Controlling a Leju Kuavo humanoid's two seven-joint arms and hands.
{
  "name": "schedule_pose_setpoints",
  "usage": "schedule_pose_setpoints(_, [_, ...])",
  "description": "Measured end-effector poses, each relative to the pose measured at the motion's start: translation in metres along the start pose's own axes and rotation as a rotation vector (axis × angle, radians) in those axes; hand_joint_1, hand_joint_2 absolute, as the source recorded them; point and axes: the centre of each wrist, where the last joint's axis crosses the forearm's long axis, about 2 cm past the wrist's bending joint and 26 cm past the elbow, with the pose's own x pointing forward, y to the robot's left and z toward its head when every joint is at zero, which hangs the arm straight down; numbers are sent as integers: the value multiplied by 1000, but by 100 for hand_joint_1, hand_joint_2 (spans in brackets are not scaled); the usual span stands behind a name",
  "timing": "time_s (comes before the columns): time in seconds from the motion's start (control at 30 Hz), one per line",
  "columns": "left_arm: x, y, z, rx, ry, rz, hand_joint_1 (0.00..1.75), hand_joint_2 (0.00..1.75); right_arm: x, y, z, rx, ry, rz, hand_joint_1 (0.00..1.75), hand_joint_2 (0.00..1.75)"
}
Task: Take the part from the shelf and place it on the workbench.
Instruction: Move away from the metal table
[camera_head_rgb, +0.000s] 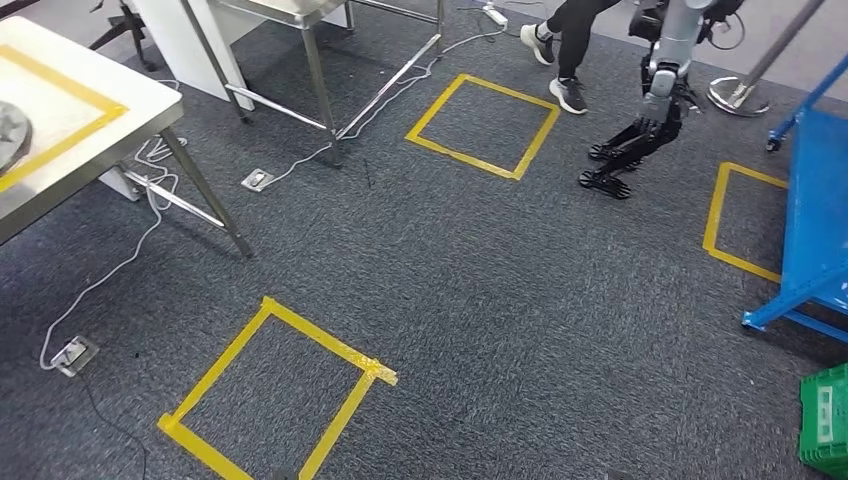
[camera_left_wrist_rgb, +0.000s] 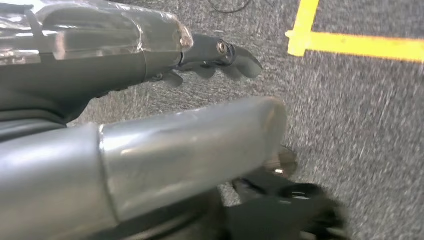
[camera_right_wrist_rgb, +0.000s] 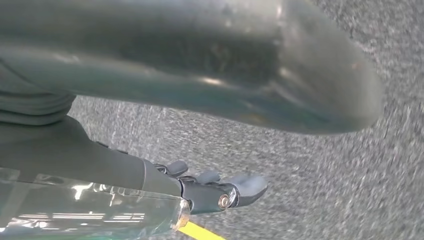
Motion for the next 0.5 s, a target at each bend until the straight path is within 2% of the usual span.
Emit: schedule_pose_setpoints(0.5, [-5,3,0,5,23,-1,0,0,-7,5,3,3,41,11,0,0])
